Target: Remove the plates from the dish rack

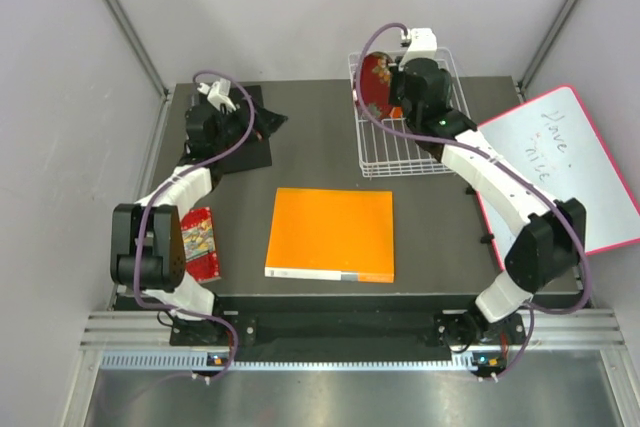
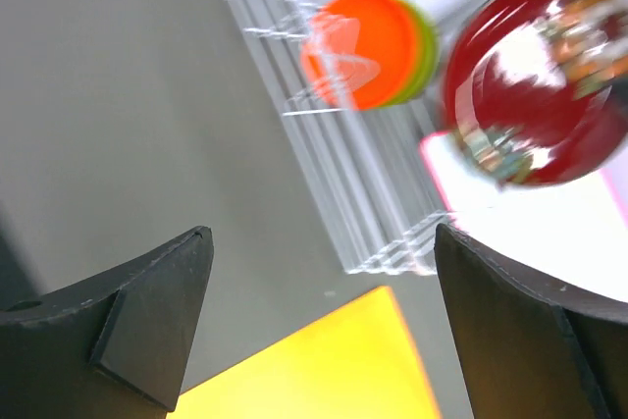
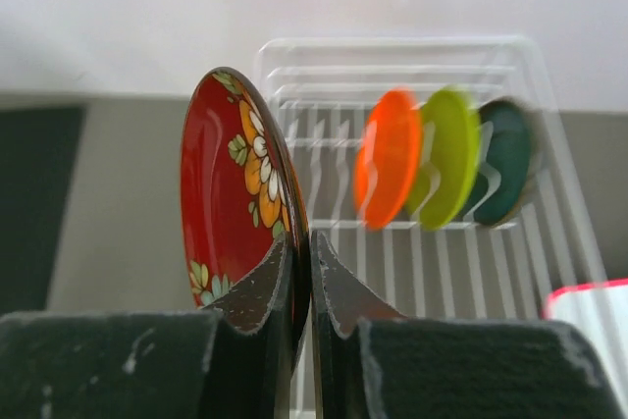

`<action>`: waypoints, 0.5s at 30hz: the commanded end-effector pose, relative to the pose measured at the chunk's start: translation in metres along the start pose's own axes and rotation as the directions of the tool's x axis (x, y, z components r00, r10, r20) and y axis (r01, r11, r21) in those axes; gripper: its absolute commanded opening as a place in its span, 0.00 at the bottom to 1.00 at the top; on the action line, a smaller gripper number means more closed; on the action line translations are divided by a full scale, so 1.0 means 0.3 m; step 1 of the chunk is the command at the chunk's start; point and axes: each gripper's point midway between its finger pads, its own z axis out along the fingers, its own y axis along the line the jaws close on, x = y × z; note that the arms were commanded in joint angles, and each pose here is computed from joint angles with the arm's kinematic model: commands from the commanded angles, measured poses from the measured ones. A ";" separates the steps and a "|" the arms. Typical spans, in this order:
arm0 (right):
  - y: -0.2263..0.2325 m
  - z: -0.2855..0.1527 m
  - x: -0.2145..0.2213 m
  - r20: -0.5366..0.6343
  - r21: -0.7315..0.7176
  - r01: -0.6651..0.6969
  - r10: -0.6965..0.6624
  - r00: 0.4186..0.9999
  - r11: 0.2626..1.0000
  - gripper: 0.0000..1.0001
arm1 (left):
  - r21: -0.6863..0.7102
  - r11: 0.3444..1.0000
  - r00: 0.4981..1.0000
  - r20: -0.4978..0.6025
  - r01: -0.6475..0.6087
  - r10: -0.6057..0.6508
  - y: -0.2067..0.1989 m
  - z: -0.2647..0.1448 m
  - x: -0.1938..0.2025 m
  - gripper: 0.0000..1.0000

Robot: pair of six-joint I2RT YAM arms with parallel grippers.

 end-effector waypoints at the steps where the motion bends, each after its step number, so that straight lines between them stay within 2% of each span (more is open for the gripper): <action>1: 0.140 -0.129 -0.072 -0.009 -0.303 -0.220 0.228 0.974 0.927 0.00 | 0.235 0.968 0.996 0.001 0.086 -0.089 -0.149 0.005 -0.022 0.97; 5: 0.206 -0.167 -0.040 -0.048 -0.411 -0.288 0.295 0.954 0.865 0.00 | 0.304 0.944 0.992 -0.019 0.125 -0.125 -0.175 0.013 0.002 0.93; 8: 0.255 -0.182 -0.011 -0.083 -0.482 -0.342 0.347 0.934 0.807 0.00 | 0.301 0.941 0.988 -0.043 0.152 -0.146 -0.171 0.031 0.037 0.93; 15: 0.323 -0.206 0.054 -0.170 -0.558 -0.448 0.432 0.886 0.698 0.00 | 0.315 0.935 0.987 -0.047 0.163 -0.157 -0.184 0.065 0.090 0.90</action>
